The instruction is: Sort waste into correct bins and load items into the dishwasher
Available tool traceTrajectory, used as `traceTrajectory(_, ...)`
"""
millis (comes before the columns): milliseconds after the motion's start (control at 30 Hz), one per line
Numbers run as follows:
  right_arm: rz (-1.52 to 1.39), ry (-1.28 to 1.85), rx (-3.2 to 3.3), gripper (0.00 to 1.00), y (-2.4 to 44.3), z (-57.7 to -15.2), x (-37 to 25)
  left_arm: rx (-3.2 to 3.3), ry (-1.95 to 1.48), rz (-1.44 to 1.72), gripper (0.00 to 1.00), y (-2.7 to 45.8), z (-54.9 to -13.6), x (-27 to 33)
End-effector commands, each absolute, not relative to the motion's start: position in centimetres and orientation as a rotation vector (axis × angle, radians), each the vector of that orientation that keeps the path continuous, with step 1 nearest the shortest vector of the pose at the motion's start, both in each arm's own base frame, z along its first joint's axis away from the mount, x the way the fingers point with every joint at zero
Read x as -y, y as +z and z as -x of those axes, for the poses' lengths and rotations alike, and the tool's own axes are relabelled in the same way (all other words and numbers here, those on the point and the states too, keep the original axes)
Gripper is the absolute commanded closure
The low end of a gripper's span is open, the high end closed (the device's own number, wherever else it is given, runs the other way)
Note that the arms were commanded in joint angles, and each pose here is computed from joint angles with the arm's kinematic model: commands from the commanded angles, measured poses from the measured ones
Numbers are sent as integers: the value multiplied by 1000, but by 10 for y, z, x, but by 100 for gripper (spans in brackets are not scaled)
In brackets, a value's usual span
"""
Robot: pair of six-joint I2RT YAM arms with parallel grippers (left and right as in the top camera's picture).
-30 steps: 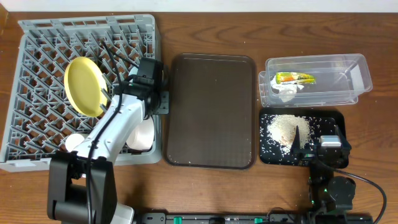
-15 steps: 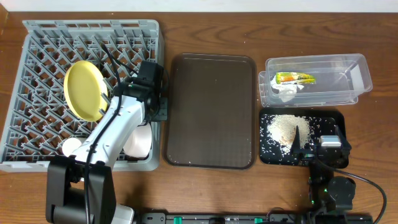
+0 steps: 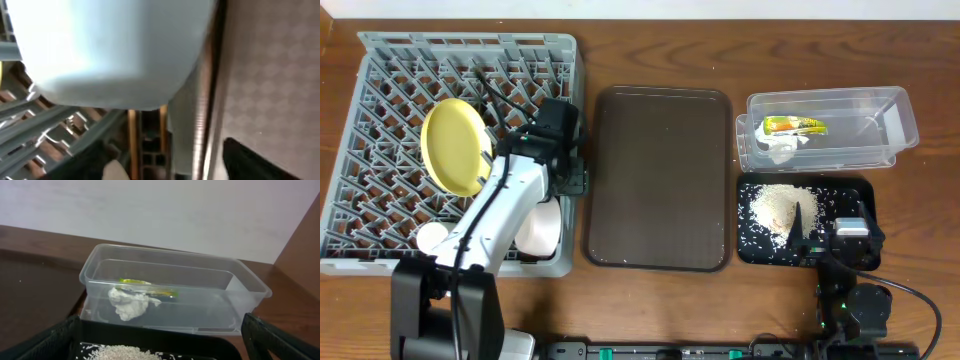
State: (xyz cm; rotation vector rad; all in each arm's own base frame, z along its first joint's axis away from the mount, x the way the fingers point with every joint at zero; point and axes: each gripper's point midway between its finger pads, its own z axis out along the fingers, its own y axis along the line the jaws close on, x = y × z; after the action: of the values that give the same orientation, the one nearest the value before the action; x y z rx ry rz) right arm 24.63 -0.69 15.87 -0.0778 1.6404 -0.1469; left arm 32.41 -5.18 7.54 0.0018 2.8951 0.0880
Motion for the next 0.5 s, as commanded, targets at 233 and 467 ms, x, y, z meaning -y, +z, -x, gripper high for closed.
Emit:
traceTrajectory(233,61,-147,-1640,1,158,-246,9,-2657,-122,9,18,181,-324,66)
traceTrajectory(467,61,-147,-1640,1,158,-246,9,-2444,-172,9,12,256,-277,56)
